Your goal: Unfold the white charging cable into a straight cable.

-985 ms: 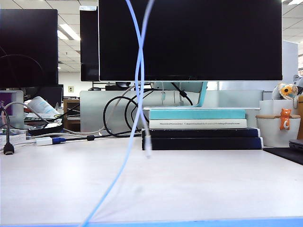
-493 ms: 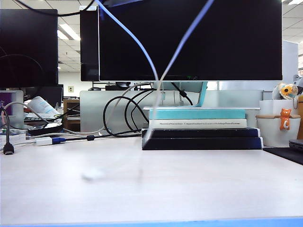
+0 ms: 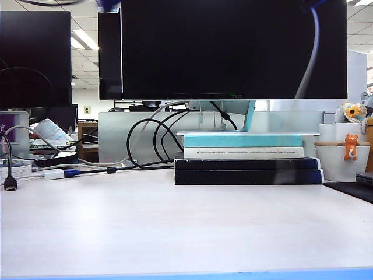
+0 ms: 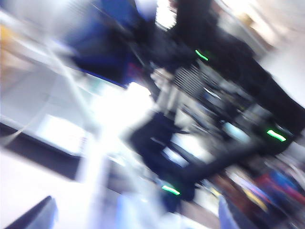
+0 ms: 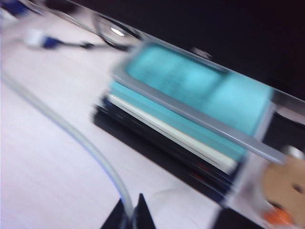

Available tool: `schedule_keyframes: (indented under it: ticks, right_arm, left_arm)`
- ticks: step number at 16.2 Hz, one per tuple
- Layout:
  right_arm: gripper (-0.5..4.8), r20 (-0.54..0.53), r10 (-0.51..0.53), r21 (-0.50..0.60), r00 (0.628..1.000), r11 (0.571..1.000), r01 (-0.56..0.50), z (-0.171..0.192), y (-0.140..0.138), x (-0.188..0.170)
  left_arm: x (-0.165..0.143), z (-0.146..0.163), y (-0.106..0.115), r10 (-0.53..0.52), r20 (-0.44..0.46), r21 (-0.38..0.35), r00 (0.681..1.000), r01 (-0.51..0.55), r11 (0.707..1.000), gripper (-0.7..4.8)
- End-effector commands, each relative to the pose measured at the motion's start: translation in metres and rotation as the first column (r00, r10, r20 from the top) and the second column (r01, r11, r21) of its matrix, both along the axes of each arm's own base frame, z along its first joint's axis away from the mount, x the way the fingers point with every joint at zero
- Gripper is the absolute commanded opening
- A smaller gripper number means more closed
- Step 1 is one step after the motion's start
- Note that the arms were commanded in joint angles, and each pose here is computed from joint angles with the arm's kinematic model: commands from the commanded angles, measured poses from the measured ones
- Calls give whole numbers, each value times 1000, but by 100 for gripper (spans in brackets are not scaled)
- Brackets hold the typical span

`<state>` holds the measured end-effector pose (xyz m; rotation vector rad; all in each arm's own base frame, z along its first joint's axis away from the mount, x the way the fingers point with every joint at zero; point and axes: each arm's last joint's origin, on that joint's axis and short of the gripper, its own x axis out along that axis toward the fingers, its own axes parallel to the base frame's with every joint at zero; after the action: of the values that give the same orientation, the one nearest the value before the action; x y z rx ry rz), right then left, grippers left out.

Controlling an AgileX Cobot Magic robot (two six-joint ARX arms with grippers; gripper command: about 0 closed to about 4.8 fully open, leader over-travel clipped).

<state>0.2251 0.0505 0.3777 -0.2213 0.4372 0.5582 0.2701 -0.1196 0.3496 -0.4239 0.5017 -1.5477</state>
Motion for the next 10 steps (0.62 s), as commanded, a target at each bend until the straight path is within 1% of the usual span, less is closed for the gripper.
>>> schedule_keyframes:
  ticks: [1, 2, 3, 4, 5, 6, 7, 8, 9, 10]
  right_arm:
    - [-1, 8, -42, -64, 999, 997, 42, 1, -3, -3]
    - [-1, 8, -56, -84, 998, 995, 57, 1, -4, -5]
    - [-1, 7, -60, -92, 998, 994, 60, 1, -4, -5]
    - [-1, 11, -93, -130, 996, 987, 94, 1, -6, -10]
    - [-1, 18, -116, -158, 993, 980, 118, 2, -7, -12]
    - [-1, 42, -155, -213, 987, 964, 160, 4, -10, -16]
    - [-1, 62, -169, -241, 984, 954, 179, 5, -11, -19]
    - [-1, 75, -188, -252, 979, 947, 201, 7, -13, -23]
    - [-1, 58, -176, -281, 983, 942, 185, 6, -14, -26]
    - [-1, 29, -173, -294, 985, 940, 174, 3, -14, -27]
  left_arm:
    - [2, -2, 26, 250, 59, 82, 967, -254, 964, 479]
    - [3, -10, 37, 358, 70, 163, 931, -364, 917, 479]
    - [2, -15, 38, 389, 79, 208, 918, -396, 894, 479]
    - [0, -27, 41, 440, 122, 332, 890, -454, 827, 479]
    - [-1, -32, 43, 456, 152, 386, 877, -478, 789, 479]
    - [-4, -40, 45, 470, 210, 480, 857, -509, 715, 479]
    - [-5, -43, 46, 469, 228, 509, 853, -515, 689, 479]
    - [-4, -44, 47, 483, 252, 520, 838, -539, 663, 479]
    - [-2, -43, 50, 539, 321, 551, 779, -617, 562, 479]
    - [-1, -43, 54, 568, 400, 577, 719, -679, 453, 479]
